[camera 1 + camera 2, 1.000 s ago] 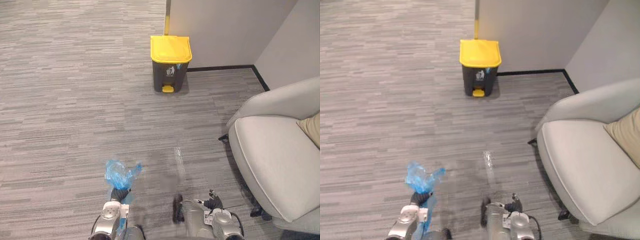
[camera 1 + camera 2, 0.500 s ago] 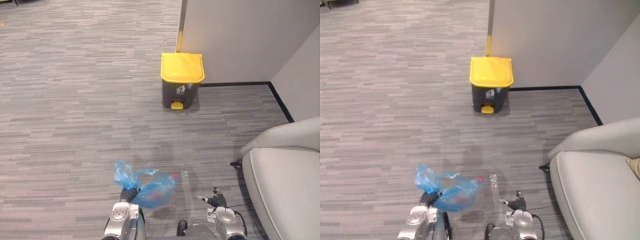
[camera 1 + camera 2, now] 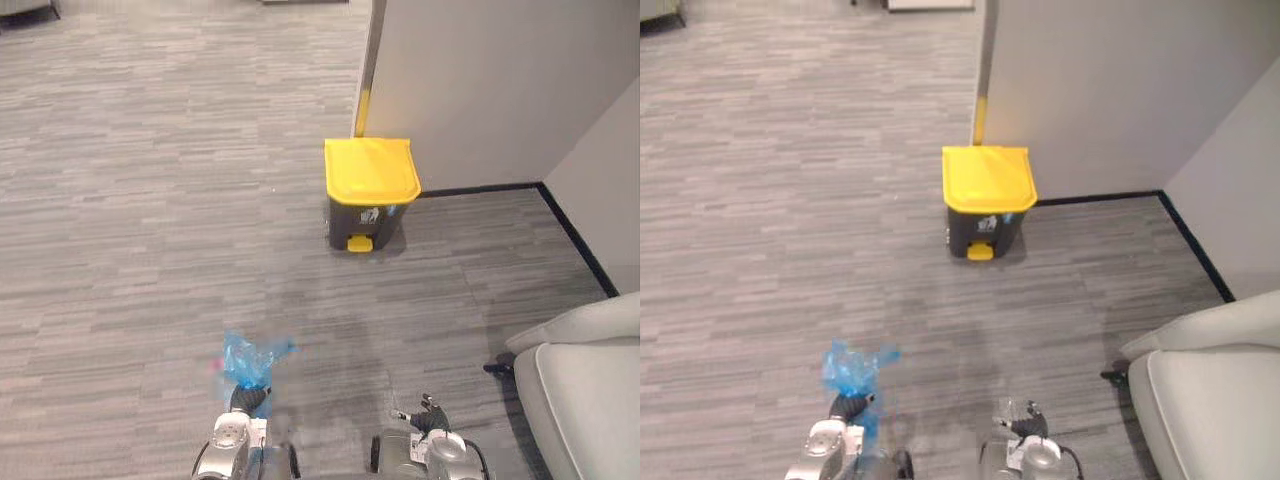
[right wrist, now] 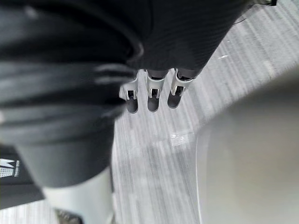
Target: Gather rubbish on tea table into small bin, then transfer packed bag to large trash can.
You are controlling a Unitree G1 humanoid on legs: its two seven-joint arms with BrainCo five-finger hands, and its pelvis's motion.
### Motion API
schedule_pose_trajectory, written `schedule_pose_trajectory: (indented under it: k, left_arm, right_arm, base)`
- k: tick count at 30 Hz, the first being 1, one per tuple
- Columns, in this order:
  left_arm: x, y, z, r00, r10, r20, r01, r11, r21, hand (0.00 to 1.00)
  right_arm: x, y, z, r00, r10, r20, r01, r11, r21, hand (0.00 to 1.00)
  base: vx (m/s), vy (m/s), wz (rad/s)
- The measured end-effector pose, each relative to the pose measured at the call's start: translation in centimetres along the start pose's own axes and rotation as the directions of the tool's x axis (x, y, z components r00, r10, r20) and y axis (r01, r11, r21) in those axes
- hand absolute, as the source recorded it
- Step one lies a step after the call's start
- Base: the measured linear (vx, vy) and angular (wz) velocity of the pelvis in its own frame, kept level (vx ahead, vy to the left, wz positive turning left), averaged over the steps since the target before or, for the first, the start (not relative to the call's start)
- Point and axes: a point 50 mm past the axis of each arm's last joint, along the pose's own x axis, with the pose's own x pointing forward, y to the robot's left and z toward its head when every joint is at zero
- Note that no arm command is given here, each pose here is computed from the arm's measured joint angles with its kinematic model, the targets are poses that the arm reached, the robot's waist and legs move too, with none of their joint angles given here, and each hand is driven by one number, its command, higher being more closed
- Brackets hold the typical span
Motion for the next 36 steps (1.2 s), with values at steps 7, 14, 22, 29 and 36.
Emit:
schedule_pose_trajectory:
  k: [7,14,22,29,36]
  left_arm:
    - [-0.1,-0.4,-1.1,0.998,-0.010,-0.054,0.010,1.000,-0.001,1.00]
    - [-0.9,-2.2,-0.8,0.999,-0.050,-0.012,0.049,0.995,-0.084,1.00]
    - [-0.3,-1.8,-0.6,0.998,-0.058,-0.023,0.057,0.998,-0.038,1.00]
    - [-0.4,-0.9,-1.0,0.998,-0.055,-0.037,0.056,0.998,0.025,1.00]
    - [-0.4,-0.6,-1.6,0.997,-0.044,-0.066,0.046,0.998,0.031,1.00]
  right_arm:
    - [0.1,-2.1,-0.9,0.998,-0.059,-0.036,0.059,0.998,0.005,0.00]
    - [-0.4,-0.4,-0.9,1.000,-0.015,-0.014,0.015,1.000,0.019,0.00]
    - [-0.6,-0.9,-2.6,0.995,-0.035,-0.093,0.040,0.998,0.043,0.00]
    - [-0.4,-0.4,-1.8,0.998,-0.016,-0.068,0.019,0.999,0.033,0.00]
    - [-0.2,-1.4,-1.9,0.997,-0.034,-0.073,0.034,0.999,0.002,0.00]
  base:
    - [0.45,-0.206,0.14]
    - [0.32,-0.022,-0.14]
    - [0.42,0.227,-0.22]
    - [0.29,0.106,-0.26]
    - [0.30,-0.131,0.19]
